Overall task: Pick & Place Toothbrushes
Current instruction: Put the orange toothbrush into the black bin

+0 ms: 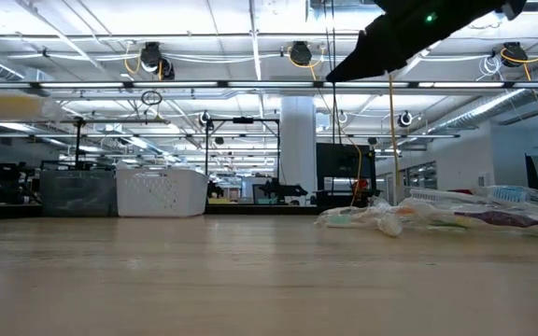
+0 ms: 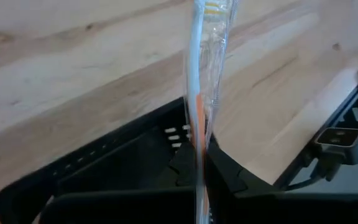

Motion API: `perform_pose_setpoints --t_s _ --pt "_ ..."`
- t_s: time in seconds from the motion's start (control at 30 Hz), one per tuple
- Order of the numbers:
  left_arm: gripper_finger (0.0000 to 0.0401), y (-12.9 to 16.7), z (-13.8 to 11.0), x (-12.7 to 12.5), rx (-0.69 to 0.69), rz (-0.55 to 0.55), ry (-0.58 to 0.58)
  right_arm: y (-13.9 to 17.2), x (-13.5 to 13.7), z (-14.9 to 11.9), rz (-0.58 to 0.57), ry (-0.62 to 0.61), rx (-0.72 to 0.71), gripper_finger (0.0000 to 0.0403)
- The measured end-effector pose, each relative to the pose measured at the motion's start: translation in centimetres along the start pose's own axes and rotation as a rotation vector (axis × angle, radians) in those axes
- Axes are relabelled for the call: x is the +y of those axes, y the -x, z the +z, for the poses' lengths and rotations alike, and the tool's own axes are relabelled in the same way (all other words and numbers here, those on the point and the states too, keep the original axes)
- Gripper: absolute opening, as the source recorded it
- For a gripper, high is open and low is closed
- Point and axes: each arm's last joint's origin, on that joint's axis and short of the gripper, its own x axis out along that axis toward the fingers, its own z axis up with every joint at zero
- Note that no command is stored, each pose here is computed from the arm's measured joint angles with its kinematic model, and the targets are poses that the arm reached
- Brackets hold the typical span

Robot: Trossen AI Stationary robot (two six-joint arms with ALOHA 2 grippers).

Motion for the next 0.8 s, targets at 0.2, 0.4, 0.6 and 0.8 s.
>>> perform_pose_setpoints --t_s 0.2,0.4,0.6,0.8 --pt "0.0001 0.1 -0.6 -0.2 0.025 -0.044 0.014 -0.8 -1.0 -0.2 -0.042 -0.015 0.021 0.0201" --pt "0.0001 0.8 -1.5 0.2 0.047 -0.063 0.034 -1.4 -1.8 -0.4 -0.073 -0.027 0.036 0.0201" --pt "0.0001 1.2 -2.1 0.6 0.091 -0.047 0.045 -1.5 -2.0 -0.5 -0.078 -0.031 0.039 0.0201" --pt "0.0001 1.3 -2.4 0.8 0.174 0.007 0.075 -1.5 -2.0 -0.5 -0.077 -0.037 0.036 0.0201"
